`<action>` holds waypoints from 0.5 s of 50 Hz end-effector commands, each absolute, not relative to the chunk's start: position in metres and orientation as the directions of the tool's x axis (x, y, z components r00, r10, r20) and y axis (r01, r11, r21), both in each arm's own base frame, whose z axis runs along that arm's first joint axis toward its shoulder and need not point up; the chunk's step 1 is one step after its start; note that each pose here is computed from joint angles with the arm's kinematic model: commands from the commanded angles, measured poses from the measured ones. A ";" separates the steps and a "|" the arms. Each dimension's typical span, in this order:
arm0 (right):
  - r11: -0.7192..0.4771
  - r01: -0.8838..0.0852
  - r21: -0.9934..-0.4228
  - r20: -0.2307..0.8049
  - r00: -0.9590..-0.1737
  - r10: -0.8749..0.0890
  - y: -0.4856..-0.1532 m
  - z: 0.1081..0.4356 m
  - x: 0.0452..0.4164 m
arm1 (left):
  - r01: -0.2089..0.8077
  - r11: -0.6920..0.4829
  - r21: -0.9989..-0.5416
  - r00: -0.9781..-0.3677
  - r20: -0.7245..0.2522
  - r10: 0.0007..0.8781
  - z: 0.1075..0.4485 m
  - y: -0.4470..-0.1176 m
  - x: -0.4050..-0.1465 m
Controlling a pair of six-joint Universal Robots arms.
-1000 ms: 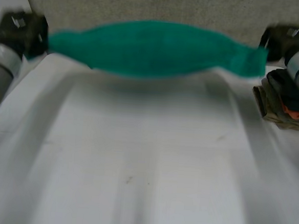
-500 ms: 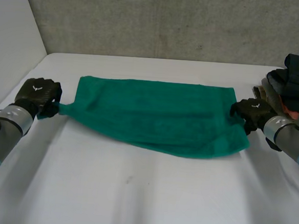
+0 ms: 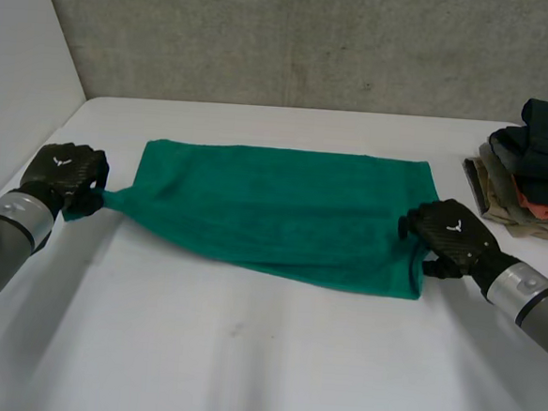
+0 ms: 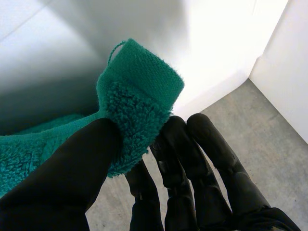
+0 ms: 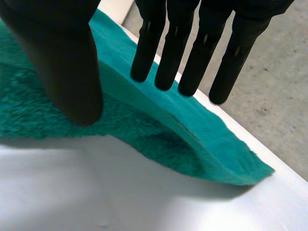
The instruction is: Fold the laundry.
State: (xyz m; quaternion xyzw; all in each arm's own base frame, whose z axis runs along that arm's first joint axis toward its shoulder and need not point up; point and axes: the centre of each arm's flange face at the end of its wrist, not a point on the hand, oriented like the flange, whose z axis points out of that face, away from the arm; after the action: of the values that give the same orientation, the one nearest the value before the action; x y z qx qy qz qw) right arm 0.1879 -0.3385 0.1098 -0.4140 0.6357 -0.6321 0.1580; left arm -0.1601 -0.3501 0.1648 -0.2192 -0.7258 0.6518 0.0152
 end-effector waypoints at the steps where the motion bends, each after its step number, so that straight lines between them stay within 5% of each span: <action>1: -0.183 -0.312 -0.932 0.337 -0.568 -0.751 -0.328 0.111 0.188 | 0.301 0.092 -0.949 -0.903 -0.252 0.349 0.169 -0.342 -0.159; 6: -0.166 -0.304 -0.938 0.323 -0.594 -0.737 -0.333 0.129 0.178 | 0.303 0.118 -0.946 -0.901 -0.244 0.358 0.173 -0.332 -0.157; 14: 0.145 -0.259 -0.955 0.111 -0.765 -0.635 -0.336 0.183 0.154 | 0.323 0.136 -0.936 -0.904 -0.264 0.336 0.205 -0.306 -0.143; 20: 0.392 -0.403 -0.827 0.126 -0.813 -0.569 -0.312 0.205 0.143 | 0.389 0.265 -0.882 -0.882 -0.274 0.383 0.223 -0.260 -0.136; 25: 0.494 -0.568 -0.659 0.164 -0.749 -0.642 -0.285 0.217 0.138 | 0.477 0.371 -0.796 -0.832 -0.273 0.483 0.219 -0.228 -0.137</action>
State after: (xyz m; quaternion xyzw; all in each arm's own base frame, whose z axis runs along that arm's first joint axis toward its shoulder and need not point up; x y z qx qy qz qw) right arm 0.1431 -0.3139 0.2047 -0.2909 0.8249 -0.4751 0.0951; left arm -0.1363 -0.2632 0.2205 -0.2426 -0.7928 0.5591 -0.0033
